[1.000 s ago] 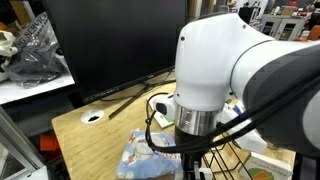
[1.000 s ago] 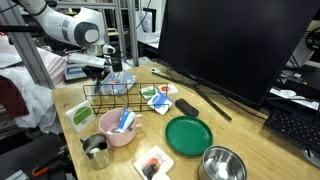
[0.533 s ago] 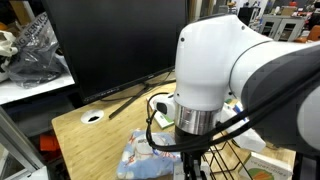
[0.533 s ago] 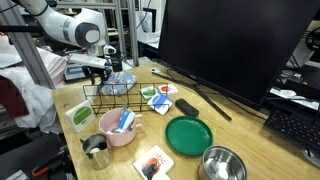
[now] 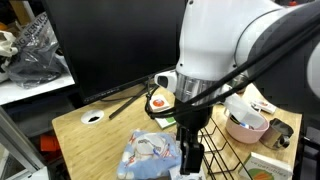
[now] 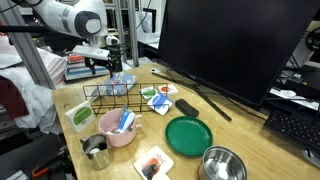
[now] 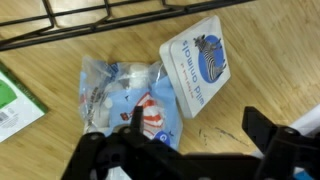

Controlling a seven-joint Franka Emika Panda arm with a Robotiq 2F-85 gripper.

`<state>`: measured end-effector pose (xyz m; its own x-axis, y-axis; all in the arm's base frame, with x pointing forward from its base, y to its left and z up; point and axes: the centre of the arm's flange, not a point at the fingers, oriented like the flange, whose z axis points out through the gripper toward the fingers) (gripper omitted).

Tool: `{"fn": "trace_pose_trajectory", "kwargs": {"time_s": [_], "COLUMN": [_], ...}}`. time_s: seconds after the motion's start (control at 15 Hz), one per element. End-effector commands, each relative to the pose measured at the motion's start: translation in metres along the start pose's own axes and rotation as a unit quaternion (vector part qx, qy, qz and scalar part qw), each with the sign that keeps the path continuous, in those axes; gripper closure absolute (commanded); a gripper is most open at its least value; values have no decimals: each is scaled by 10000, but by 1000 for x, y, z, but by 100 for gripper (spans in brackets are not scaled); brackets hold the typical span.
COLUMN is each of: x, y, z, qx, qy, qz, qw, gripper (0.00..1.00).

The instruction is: Move a blue book from the tray to the desk

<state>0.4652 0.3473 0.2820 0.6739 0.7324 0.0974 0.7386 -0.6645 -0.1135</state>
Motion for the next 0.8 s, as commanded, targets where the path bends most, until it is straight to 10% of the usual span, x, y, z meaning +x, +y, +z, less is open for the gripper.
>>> {"fn": "trace_pose_trajectory", "kwargs": {"time_s": [0.0,0.33,0.73], "x": [-13,-39,-107], "y": [7,38,98], "z": [-30,-79,-140], "qx": [-210,-646,-1145], "qy": [271,838,1386], "qz": [163,861,2531], "qw": [9993,9906,9506], "gripper": [0,0,0]}}
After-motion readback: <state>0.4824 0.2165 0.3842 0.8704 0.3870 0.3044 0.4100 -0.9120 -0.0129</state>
